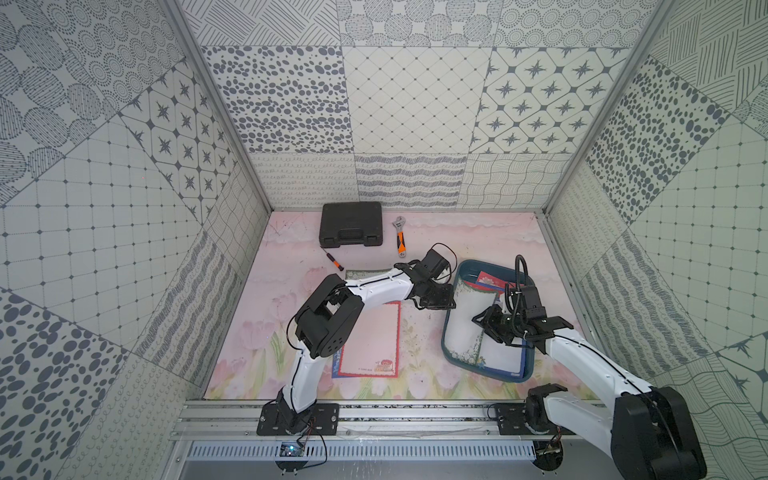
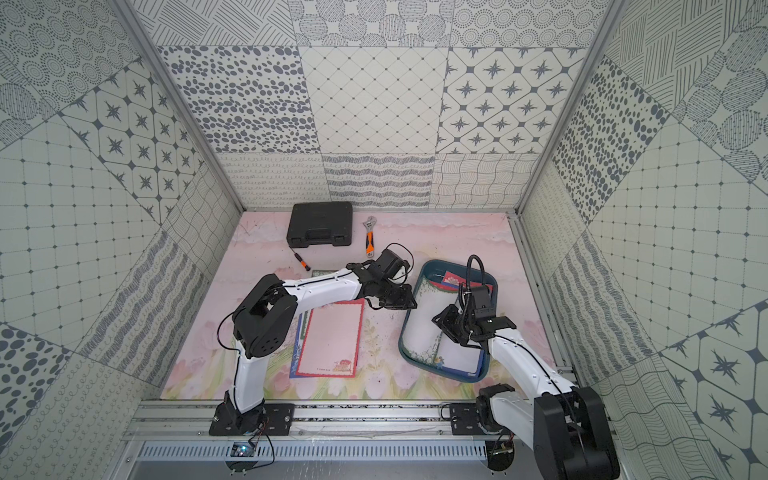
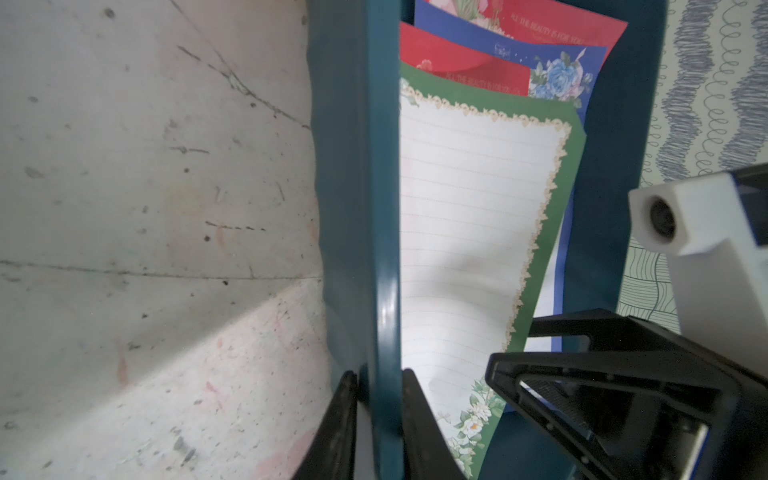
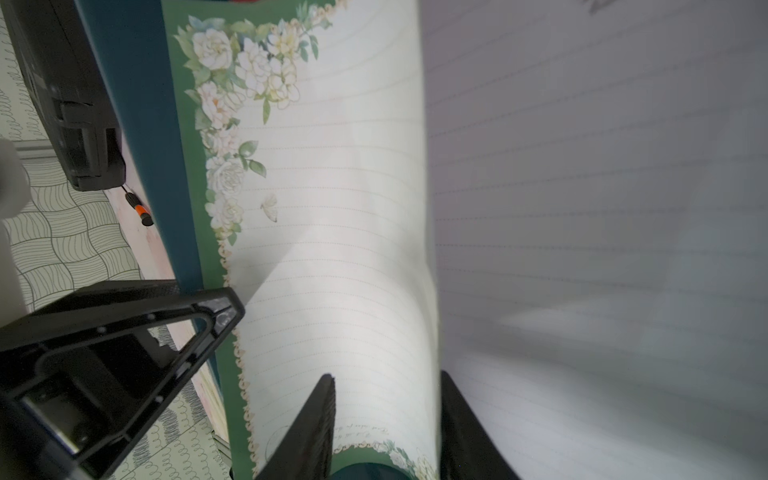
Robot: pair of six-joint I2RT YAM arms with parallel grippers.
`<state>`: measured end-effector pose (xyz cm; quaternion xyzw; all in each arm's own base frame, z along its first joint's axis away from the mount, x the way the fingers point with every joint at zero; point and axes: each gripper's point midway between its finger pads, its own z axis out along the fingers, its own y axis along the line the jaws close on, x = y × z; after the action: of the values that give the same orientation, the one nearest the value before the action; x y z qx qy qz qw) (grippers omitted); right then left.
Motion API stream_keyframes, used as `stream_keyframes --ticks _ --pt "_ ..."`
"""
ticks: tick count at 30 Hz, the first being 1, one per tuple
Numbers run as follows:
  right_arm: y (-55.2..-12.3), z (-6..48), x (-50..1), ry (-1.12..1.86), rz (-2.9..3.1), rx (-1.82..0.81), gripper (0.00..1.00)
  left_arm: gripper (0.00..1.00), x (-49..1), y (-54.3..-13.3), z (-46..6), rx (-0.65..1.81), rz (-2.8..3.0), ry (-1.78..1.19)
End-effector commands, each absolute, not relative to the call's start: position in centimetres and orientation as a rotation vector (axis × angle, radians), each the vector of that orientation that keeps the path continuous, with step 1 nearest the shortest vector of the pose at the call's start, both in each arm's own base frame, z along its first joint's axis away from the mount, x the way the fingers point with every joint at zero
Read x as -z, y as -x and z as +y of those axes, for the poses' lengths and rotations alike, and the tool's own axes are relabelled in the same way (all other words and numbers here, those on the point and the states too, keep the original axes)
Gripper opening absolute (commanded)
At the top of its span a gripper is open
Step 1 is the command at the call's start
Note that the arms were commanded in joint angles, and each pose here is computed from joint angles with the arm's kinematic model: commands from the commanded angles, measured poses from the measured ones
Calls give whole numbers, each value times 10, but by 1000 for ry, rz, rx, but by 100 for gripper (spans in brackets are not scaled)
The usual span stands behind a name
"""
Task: Take out the stationery paper from the storage box
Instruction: Pick up the stationery paper from the storage box.
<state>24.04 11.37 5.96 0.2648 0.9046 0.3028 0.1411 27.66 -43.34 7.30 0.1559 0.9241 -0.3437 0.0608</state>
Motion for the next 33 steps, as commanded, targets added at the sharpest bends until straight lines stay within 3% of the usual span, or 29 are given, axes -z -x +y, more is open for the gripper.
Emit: stream_keyframes --ticks 1,12,16,23,28,33 --pt "-248 115 -62 -754 2582 -892 43 20 -69 -274 -433 1002 2823 -464" --pt "-250 114 -64 -749 2584 -885 26 20 -70 -272 -434 1009 2823 -478" --pt "-247 107 -63 -745 2605 -817 15 21 -73 -273 -436 1017 2815 -482" --pt "-237 90 -65 -703 2642 -653 6 36 -87 -279 -434 992 2764 -499" --pt "-242 85 -86 -650 2615 -614 0 39 -102 -282 -433 981 2710 -530" --pt "-244 80 -110 -612 2577 -578 0 39 -120 -287 -427 933 2640 -575"
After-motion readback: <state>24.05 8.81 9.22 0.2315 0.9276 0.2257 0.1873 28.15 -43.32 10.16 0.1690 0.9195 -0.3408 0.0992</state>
